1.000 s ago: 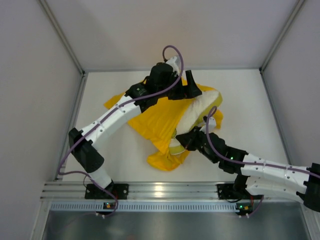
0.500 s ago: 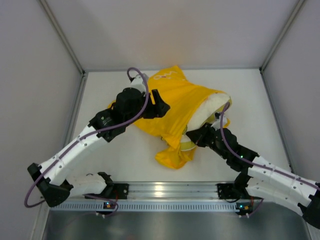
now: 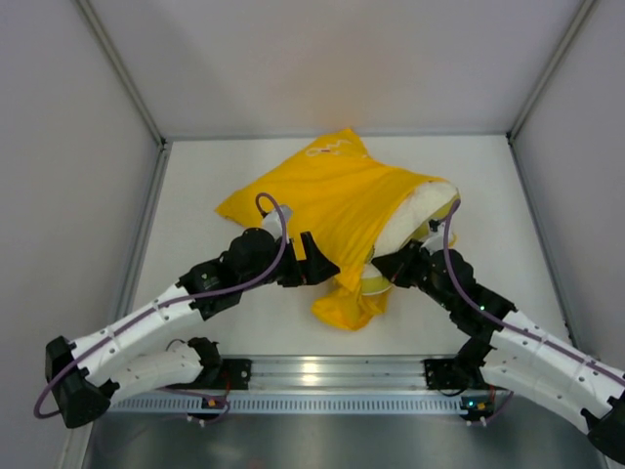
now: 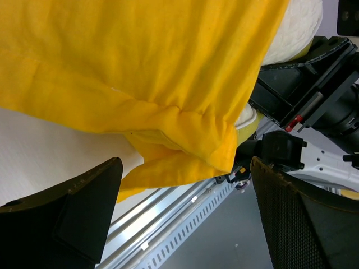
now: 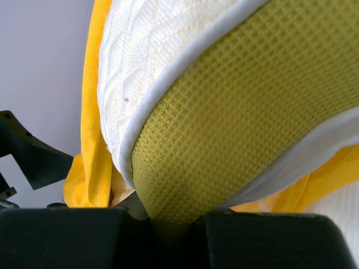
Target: Remove the pillowcase from the pillow
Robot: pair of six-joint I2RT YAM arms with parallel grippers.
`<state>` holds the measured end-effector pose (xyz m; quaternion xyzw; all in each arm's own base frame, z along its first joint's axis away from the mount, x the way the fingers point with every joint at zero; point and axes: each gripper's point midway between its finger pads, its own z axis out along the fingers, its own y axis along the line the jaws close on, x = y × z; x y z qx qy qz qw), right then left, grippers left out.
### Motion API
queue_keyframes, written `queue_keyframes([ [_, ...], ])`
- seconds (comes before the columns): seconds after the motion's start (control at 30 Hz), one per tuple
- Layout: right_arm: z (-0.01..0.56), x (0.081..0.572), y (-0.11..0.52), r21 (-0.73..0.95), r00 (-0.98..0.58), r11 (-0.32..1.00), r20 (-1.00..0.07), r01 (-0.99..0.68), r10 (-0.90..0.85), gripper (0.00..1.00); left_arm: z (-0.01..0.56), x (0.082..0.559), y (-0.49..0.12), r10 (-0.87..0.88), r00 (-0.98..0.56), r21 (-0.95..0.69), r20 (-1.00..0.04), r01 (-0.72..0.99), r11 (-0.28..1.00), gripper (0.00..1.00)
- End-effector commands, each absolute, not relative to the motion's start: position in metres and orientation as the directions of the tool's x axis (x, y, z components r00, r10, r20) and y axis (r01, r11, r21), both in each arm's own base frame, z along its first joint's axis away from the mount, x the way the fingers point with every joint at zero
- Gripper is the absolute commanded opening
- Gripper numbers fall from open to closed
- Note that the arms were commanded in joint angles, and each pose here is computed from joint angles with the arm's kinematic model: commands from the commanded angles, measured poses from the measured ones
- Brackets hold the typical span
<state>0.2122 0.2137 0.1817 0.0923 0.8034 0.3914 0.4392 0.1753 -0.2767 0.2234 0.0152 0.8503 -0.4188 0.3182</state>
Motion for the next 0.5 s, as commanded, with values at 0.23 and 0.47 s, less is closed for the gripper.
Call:
queue_keyframes([
  [0.23, 0.231, 0.216, 0.207, 0.732, -0.520, 0.630, -0.656, -0.260, 0.547, 0.00, 0.230, 0.181, -0.310, -0.349, -0.820, -0.840, -0.454, 0.263, 0.474, 0.99],
  [0.47, 0.241, 0.200, 0.205, 0.759, -0.541, 0.583, -0.632, -0.289, 0.555, 0.00, 0.199, 0.215, -0.310, -0.418, -0.785, -0.827, -0.457, 0.202, 0.525, 0.37],
])
